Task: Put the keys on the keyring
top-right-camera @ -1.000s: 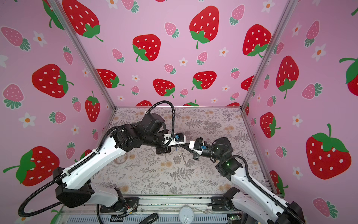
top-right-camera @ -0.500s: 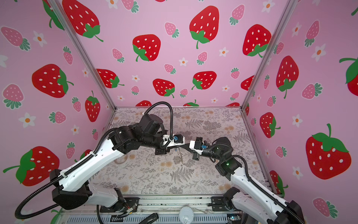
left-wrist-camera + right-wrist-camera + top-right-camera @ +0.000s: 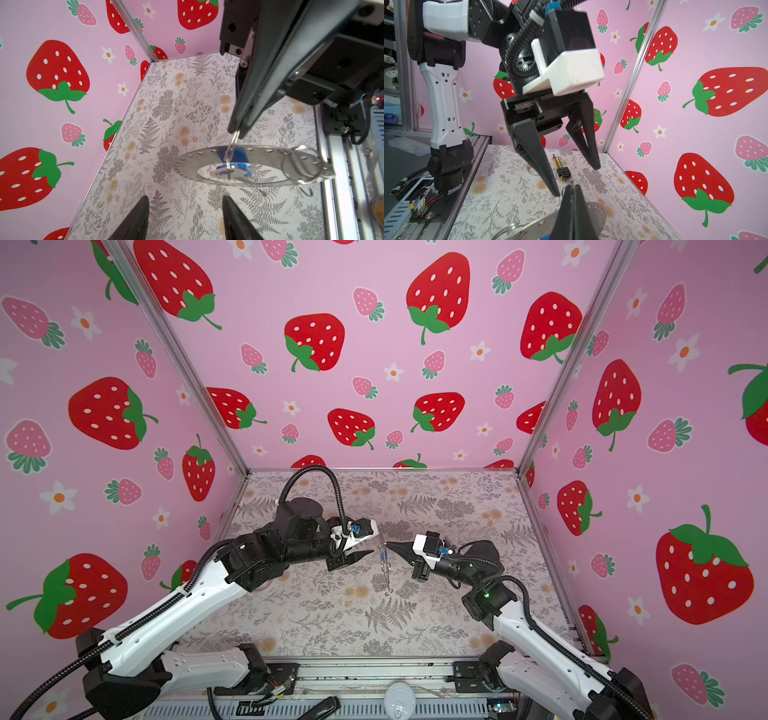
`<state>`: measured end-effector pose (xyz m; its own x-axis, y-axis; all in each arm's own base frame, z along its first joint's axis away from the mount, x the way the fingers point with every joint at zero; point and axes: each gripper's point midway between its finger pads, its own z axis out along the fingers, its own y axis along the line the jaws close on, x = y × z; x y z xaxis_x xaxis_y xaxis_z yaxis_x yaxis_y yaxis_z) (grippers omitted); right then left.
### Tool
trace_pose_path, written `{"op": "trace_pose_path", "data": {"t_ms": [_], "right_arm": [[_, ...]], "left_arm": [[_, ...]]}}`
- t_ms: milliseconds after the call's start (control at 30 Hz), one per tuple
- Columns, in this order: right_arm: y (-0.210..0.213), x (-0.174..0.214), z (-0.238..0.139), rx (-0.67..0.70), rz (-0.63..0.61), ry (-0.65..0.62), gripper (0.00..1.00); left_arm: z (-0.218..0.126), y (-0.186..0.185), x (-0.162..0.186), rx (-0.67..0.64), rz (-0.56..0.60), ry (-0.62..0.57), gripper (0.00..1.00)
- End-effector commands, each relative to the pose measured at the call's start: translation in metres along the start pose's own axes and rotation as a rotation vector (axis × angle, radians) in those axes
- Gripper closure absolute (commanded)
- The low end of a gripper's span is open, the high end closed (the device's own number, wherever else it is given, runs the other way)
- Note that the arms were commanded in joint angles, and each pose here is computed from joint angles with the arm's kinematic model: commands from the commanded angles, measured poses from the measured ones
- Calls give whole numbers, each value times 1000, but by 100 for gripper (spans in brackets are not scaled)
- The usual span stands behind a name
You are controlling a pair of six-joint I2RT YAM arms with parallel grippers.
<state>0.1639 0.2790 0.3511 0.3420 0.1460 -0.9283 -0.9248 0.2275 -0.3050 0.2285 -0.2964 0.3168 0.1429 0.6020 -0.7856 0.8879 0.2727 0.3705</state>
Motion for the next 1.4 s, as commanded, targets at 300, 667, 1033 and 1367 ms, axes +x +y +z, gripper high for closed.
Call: {"op": "trace_pose_path", "data": {"t_ms": [300,667,1033,1367], "right_arm": [[-9,-39,-5,58,-14,-166,100],[-14,-35,-6,88,10,-170,100],[-14,-32,-8,96,26,-175,100],[-23,-28,-12,167,62,-175,100]], "left_arm": [[5,-19,-26,103,-128,-216,53],[9,-28,-38,171,-149,-274,57],[24,-16,-37,117,-165,-236,58],[23,-8,-39,59,-161,-221,64]]}}
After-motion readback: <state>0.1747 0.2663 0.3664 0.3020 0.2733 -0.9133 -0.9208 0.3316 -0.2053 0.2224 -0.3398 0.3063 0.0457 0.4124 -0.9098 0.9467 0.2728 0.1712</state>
